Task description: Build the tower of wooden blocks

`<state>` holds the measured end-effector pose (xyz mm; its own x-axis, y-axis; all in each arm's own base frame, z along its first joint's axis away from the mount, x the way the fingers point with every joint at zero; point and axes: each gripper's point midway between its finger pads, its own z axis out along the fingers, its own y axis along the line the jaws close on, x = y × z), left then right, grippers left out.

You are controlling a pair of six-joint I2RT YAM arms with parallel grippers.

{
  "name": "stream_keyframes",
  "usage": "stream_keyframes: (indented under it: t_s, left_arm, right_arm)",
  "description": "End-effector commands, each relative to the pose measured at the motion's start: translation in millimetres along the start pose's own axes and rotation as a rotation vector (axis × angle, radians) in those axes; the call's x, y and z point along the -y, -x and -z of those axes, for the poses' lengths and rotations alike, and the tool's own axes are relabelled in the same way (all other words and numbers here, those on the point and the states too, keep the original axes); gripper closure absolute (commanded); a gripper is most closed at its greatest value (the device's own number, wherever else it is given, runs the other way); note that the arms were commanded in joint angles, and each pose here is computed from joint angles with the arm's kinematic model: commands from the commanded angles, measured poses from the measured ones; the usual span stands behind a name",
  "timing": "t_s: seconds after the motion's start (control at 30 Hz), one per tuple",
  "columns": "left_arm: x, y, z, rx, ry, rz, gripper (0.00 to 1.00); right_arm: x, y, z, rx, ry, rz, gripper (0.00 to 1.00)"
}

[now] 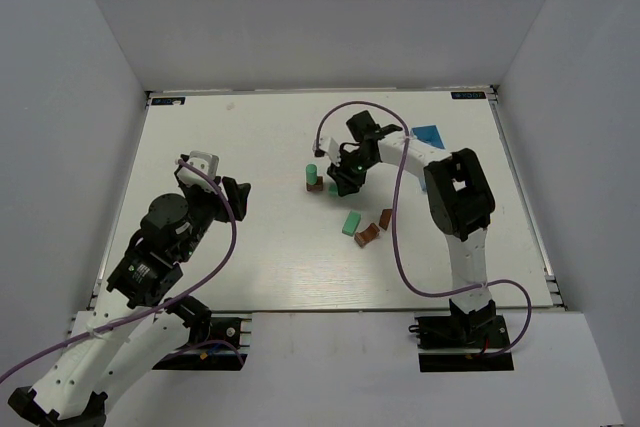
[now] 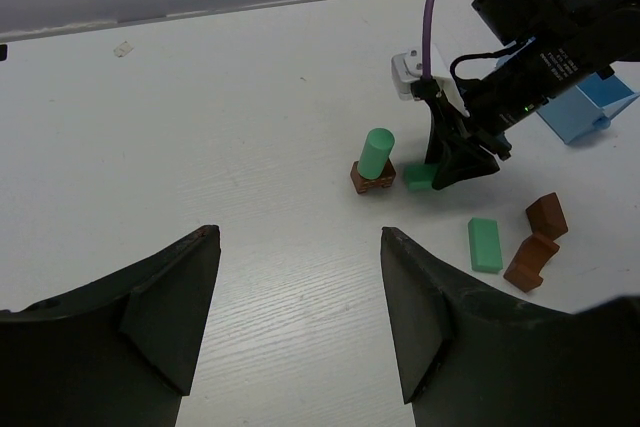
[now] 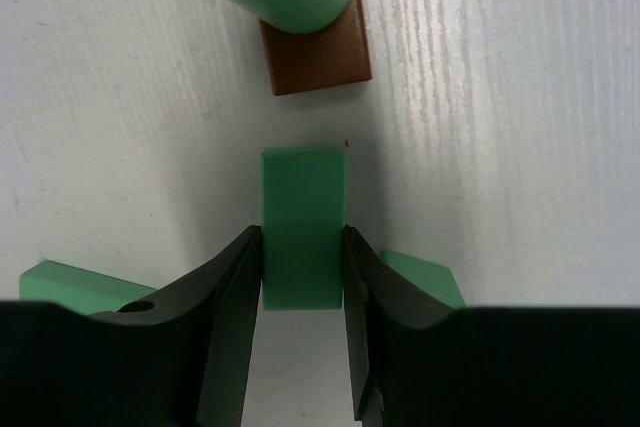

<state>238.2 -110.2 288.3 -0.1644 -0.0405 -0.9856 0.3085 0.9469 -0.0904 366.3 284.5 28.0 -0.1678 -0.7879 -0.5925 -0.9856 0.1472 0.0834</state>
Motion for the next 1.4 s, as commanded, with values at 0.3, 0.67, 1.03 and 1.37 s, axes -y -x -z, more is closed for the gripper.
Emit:
stream_keyframes:
  t_s: [0.3,0.67,1.03,1.37]
  left_arm:
    - [-0.8,3.1,0.4,0.006,0.003,0.005,0.23]
    - [-2.2,1.3,-1.5,-0.002,0.013,0.002,0.23]
    - [-2.6,1.3,-1.5,-0.002,0.013,-0.007,0.23]
    - [-2.6,1.3,-1.5,-0.002,0.013,-0.007,0.23]
  right_arm:
    - [30.1,11.1,1.4,0.034,-0.067,0.179,1.0]
    - [25.7,10.9,-6.7,0.036,-0.002,0.312,1.0]
    - [26.0,14.9,-10.9,0.041,0.018,0.323,1.0]
    - [15.5,16.9,-12.7,0.048,0.041,0.324,1.0]
